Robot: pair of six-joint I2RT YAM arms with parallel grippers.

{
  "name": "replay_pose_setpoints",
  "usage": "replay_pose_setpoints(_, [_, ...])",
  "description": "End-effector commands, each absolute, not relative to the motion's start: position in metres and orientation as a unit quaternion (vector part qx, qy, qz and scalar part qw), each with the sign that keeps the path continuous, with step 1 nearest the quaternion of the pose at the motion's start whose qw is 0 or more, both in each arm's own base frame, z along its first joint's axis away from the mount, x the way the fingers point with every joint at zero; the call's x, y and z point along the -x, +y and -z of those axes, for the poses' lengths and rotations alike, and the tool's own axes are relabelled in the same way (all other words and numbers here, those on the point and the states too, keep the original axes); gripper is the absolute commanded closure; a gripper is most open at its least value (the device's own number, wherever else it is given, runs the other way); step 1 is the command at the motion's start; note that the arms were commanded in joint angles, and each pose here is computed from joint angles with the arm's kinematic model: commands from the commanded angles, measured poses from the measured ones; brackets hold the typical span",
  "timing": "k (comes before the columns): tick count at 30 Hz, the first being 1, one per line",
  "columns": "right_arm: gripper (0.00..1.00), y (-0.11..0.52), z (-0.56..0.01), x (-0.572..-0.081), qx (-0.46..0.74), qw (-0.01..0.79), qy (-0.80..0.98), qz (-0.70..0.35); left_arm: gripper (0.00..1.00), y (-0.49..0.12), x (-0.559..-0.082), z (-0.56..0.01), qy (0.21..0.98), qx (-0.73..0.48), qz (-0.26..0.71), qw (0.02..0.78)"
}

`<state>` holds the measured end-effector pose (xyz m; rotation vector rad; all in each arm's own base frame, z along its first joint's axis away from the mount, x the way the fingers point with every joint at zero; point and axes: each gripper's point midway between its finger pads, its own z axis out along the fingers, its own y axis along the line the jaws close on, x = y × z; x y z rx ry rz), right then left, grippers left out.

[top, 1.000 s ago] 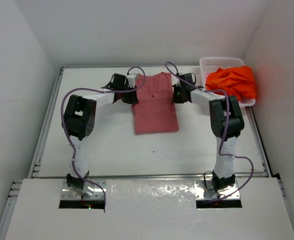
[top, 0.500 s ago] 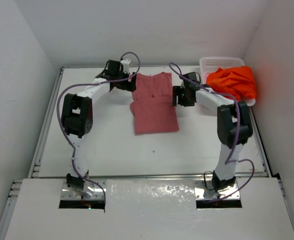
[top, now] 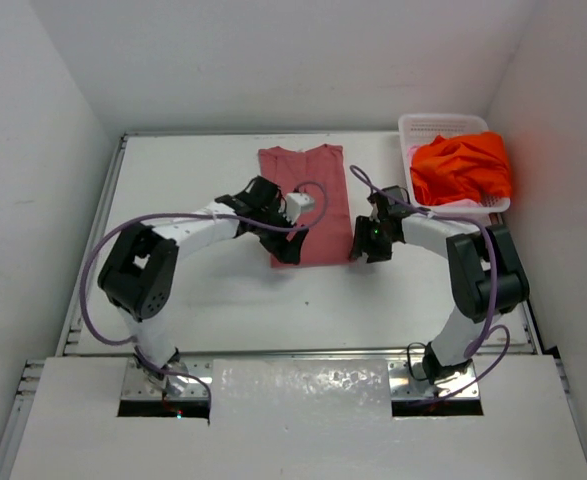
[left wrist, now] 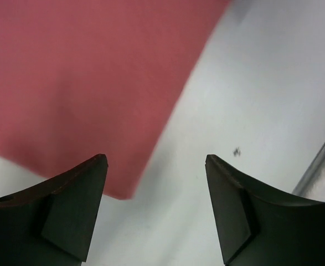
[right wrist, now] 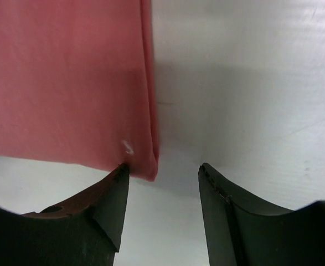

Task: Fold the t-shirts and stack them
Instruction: Fold the folded rectangular tshirt in 1/3 of the way, then grab one side of the 2/3 rectangular tshirt with both arms

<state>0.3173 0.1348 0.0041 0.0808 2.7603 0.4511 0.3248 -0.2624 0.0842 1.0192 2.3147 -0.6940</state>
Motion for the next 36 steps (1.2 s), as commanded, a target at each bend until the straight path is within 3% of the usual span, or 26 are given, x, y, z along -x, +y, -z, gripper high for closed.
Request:
replay_pose_setpoints(1, [0.48,0.143,-0.006,-0.32,-0.05,0.184,0.963,-0.189,0.3,-0.253,-0.326,-0.067,0.871,-0.356,0.244,0.234])
replay_pose_setpoints(8, [0.47,0.152,0.005,-0.314,-0.054,0.18,0.961,-0.204,0.24,-0.243,-0.323,-0.045,0.891,-0.322,0.226,0.225])
replay_pose_setpoints(16, [0.52,0.161,0.007,-0.307,-0.051,0.17,0.96,-0.215,0.25,-0.244,-0.295,-0.012,0.903,-0.296,0.262,0.167])
replay_pose_setpoints(18, [0.58,0.161,0.008,-0.309,-0.051,0.171,0.961,-0.212,0.28,-0.245,-0.3,-0.008,0.905,-0.292,0.26,0.17])
replay_pose_setpoints(21, [0.72,0.165,0.01,-0.312,-0.051,0.163,0.961,-0.22,0.42,-0.246,-0.308,-0.003,0.909,-0.282,0.258,0.168])
replay_pose_setpoints(24, [0.84,0.166,0.008,-0.31,-0.049,0.159,0.961,-0.222,0.69,-0.248,-0.311,-0.005,0.908,-0.271,0.274,0.162])
replay_pose_setpoints(25, [0.88,0.165,0.007,-0.309,-0.046,0.159,0.961,-0.221,0.86,-0.249,-0.309,-0.006,0.907,-0.273,0.278,0.158])
replay_pose_setpoints(27, [0.95,0.164,0.003,-0.308,-0.042,0.163,0.96,-0.222,1.0,-0.249,-0.305,-0.009,0.905,-0.275,0.284,0.158])
replay_pose_setpoints(29, [1.0,0.167,-0.001,-0.306,-0.038,0.164,0.959,-0.23,1.0,-0.248,-0.3,-0.015,0.899,-0.291,0.288,0.158])
replay_pose_setpoints(36, [1.0,0.164,-0.032,-0.273,0.027,0.177,0.961,-0.212,1.0,-0.194,-0.253,-0.03,0.885,-0.4,0.214,0.101])
